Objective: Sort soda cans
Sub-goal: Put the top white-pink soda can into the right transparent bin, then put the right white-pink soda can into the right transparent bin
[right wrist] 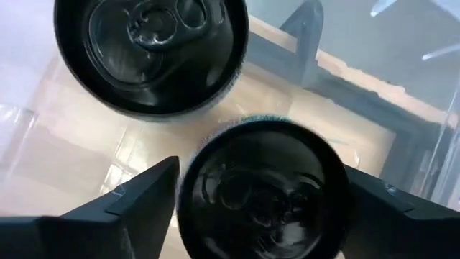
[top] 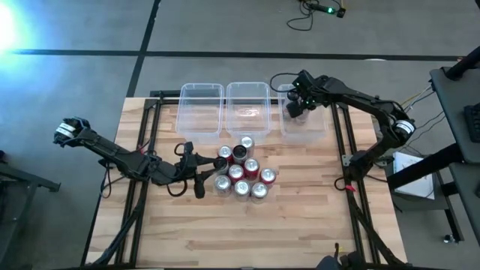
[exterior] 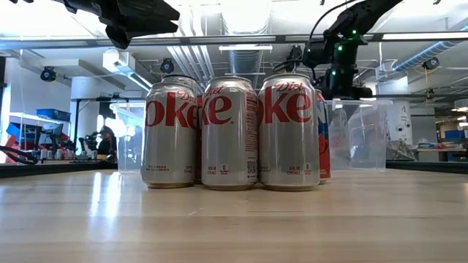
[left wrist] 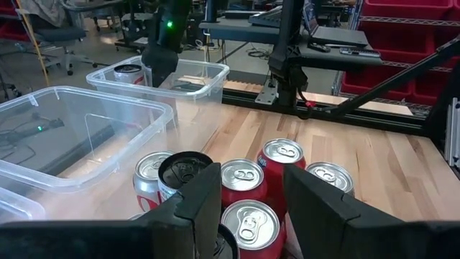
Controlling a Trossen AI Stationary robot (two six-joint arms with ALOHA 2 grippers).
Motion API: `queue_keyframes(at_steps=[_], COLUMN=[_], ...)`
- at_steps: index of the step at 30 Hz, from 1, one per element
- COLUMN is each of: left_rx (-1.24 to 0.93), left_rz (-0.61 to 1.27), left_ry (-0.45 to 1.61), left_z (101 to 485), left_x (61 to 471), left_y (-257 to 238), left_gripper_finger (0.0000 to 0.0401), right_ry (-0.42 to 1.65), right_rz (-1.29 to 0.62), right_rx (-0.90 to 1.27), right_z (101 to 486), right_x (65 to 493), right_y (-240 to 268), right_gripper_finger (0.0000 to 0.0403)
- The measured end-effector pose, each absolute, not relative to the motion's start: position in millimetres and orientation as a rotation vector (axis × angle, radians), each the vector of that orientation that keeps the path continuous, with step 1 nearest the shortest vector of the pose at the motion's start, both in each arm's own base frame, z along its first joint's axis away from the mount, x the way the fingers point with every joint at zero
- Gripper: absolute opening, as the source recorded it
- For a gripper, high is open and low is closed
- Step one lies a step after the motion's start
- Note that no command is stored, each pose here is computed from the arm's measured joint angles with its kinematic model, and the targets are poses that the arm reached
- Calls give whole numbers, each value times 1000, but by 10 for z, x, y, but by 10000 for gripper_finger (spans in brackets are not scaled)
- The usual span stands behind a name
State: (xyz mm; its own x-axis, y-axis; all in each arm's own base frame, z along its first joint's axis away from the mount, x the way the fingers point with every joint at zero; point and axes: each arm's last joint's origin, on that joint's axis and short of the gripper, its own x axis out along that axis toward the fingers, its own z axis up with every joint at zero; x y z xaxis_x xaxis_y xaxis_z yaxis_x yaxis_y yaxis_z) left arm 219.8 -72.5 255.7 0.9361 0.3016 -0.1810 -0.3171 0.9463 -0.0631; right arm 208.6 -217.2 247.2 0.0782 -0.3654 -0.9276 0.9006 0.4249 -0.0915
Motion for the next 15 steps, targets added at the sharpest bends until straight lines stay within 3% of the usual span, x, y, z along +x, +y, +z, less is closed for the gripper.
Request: queue_keyframes(at_steps=[8, 15], left_rx=[-93, -93], left_rz=[316, 316], left_ry=[169, 168], left_z=[2558, 2560], left_x=[2198, 2198], left_y=[-725, -726], left_gripper_finger=[134, 134], right_ry=[1029, 889], right_rz=[-1025, -891], right_rx=[563, 445], right_z=[2822, 3359], right_x=[2080, 2162], right_y=[-2111, -1601], right_gripper_finger=[357, 363])
